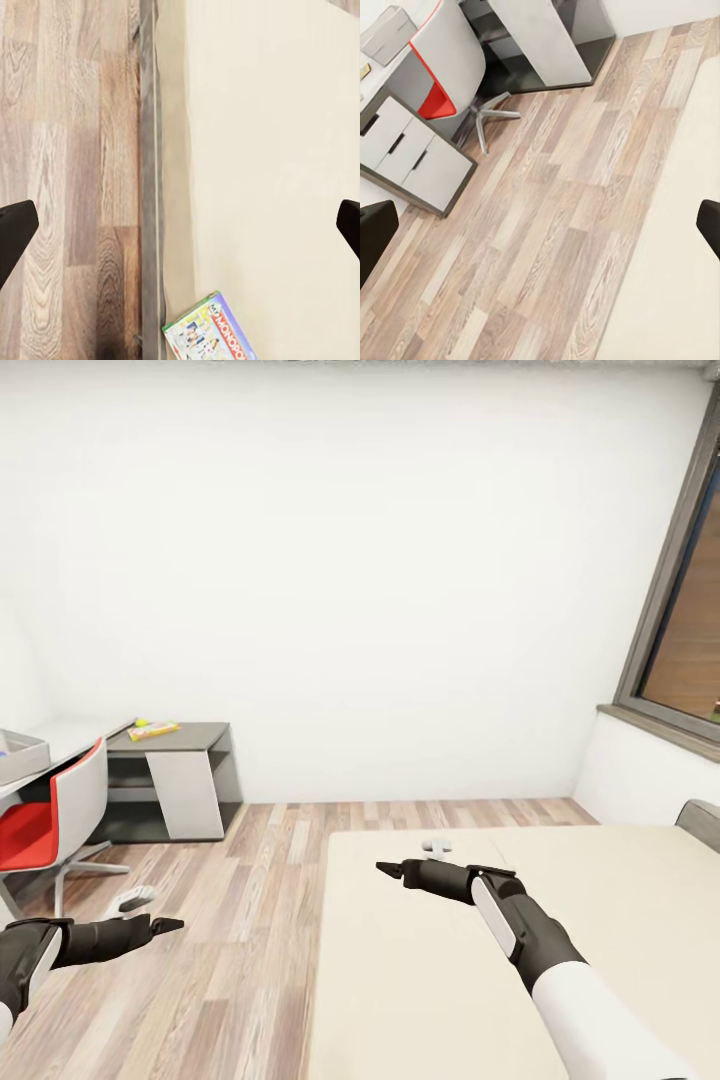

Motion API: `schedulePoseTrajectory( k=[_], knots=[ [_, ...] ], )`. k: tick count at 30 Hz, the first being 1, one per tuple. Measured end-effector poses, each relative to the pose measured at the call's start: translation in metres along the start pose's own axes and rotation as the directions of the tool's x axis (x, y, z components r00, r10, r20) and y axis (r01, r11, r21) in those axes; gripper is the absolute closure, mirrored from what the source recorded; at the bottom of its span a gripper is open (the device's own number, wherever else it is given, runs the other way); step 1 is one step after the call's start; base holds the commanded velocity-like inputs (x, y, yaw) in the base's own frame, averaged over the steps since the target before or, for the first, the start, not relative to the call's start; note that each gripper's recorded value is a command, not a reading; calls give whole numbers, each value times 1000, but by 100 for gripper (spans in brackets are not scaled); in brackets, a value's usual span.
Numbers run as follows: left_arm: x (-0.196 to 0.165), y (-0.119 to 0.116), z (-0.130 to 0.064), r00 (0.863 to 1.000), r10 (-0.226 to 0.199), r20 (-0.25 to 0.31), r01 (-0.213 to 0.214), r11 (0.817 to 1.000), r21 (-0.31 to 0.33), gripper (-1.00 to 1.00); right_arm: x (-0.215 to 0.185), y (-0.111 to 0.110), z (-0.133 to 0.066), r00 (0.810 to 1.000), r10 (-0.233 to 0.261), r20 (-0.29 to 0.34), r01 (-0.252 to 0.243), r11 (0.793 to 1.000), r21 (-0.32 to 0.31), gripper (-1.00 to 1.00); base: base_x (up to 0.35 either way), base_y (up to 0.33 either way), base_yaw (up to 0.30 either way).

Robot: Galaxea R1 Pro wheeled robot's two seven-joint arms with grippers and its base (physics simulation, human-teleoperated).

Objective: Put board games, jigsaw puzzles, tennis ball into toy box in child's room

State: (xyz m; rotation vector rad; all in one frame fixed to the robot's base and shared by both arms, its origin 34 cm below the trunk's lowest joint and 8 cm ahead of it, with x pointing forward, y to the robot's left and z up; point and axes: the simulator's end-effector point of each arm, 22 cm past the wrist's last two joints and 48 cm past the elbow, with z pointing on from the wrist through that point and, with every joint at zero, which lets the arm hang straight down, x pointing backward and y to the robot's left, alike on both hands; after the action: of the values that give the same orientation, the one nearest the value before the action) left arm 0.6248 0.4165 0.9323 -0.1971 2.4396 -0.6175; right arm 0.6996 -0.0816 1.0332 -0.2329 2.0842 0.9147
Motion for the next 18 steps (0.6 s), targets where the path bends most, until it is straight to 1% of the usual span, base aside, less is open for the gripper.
schedulePoseTrajectory(
  k=[18],
  knots=[
    [-9, -6, -9, 1000, 10, 23, -10, 1000, 7, -100, -11, 8, -7, 1000, -17, 19, 17, 1000, -4, -100, 0, 0, 0]
  ],
)
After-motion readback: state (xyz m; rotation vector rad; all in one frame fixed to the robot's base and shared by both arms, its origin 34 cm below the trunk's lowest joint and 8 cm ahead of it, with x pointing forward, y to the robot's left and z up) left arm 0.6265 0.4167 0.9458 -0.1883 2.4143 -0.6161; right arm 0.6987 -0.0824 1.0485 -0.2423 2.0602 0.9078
